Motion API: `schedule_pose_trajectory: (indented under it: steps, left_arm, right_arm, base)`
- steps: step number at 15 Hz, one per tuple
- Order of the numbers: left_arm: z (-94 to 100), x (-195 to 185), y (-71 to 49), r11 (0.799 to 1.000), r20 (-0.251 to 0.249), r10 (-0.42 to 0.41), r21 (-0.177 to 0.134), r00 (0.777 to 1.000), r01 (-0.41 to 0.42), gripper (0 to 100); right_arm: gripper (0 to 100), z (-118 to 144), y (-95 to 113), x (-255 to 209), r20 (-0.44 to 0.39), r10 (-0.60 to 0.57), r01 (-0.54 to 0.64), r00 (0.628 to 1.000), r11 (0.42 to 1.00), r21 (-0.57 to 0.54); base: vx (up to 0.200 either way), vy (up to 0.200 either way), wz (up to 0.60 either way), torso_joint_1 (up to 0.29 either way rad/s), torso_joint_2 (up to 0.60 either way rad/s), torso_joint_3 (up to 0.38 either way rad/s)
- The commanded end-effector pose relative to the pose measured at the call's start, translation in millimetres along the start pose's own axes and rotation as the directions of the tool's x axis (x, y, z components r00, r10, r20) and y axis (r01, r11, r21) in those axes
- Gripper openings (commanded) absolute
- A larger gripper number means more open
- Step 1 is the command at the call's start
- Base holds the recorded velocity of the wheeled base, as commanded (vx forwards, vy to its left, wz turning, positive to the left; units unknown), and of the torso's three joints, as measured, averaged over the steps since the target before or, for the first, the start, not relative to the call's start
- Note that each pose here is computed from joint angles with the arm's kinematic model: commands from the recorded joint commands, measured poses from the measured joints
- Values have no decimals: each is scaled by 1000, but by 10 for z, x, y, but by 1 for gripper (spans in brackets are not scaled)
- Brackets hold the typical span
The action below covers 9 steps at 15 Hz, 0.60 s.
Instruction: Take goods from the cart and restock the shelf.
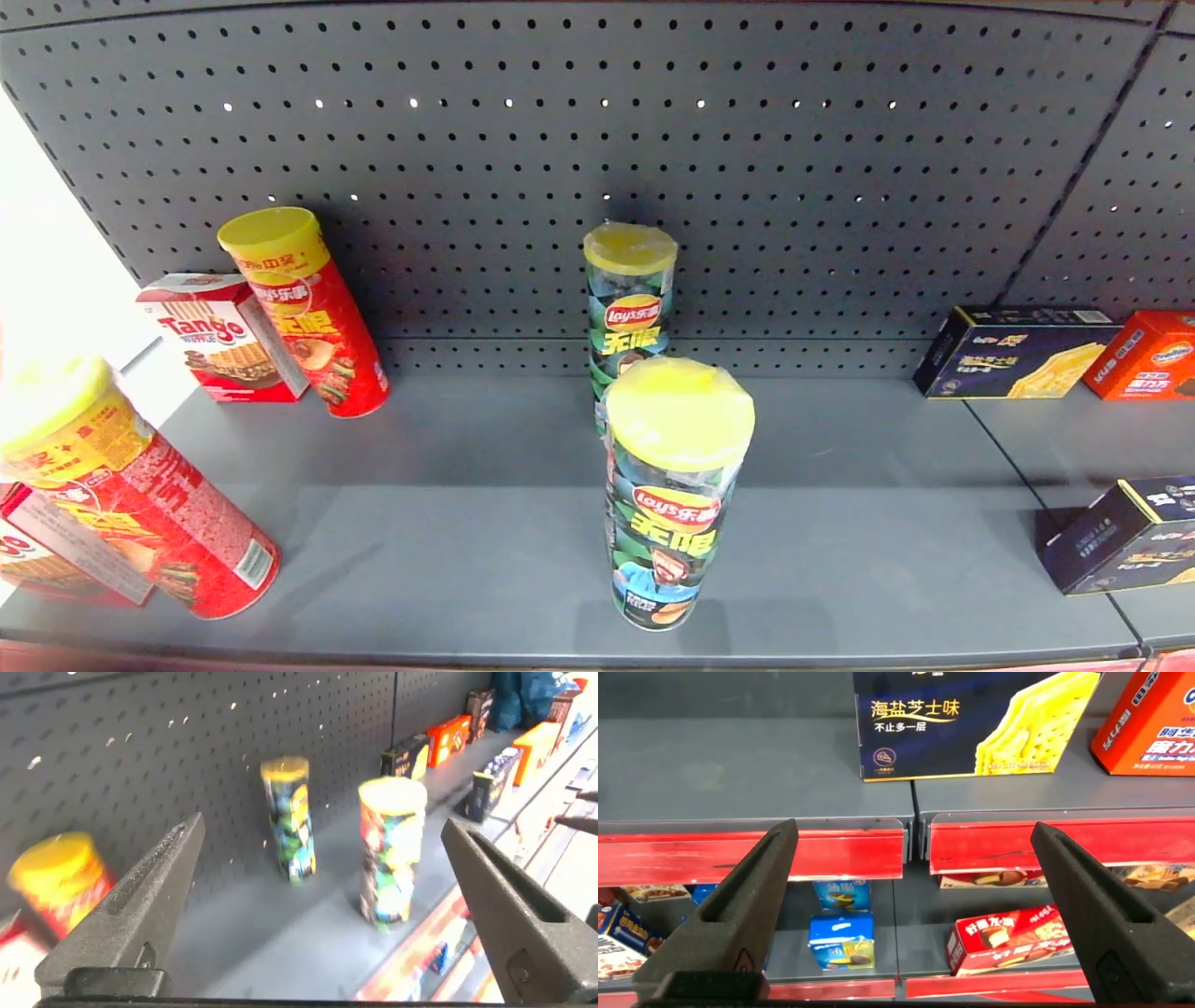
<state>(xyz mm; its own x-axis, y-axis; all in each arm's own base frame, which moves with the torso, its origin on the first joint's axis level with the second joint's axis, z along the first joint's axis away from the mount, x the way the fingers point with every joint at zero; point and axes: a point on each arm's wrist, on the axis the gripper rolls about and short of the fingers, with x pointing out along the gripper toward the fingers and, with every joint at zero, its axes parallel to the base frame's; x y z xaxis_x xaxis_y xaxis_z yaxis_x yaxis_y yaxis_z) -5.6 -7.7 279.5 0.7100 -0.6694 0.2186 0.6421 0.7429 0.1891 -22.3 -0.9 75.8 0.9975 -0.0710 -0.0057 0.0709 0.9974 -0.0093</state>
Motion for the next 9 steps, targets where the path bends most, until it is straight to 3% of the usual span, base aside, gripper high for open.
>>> schedule_pose_trajectory:
  steps: [1, 2, 4, 6, 7, 9]
  left_arm:
    - [-89, -819, -371, 994, 102, 99, 35, 990, -103, 100]
    - [-242, -1007, -531, 985, 78, 165, 34, 983, -168, 100]
    - [-284, -982, -546, 981, 34, 191, 12, 981, -191, 100]
    - [-374, -808, -560, 958, -53, 286, 3, 957, -286, 100]
    - [-494, -662, -552, 927, -136, 372, 4, 918, -375, 100]
    - [-703, -576, -547, 895, -213, 436, 3, 874, -446, 100]
  right_arm:
    - [100, 0, 0, 1, 0, 1, -1, 1000, 1000, 0]
    - [100, 0, 0, 1, 0, 1, -1, 1000, 1000, 0]
    - [100, 0, 0, 1, 0, 1, -1, 1000, 1000, 0]
    - [100, 0, 0, 1, 0, 1, -1, 1000, 1000, 0]
    - [100, 0, 0, 1, 0, 1, -1, 1000, 1000, 0]
    - [100, 0, 0, 1, 0, 1, -1, 1000, 1000, 0]
  base:
    - [0, 0, 0, 0, 0, 0]
    - [0, 0, 0, 0, 0, 0]
    - [0, 0, 0, 0, 0, 0]
    - [0, 0, 0, 0, 0, 0]
    - [0, 0, 0, 0, 0, 0]
    - [0, 0, 0, 0, 0, 0]
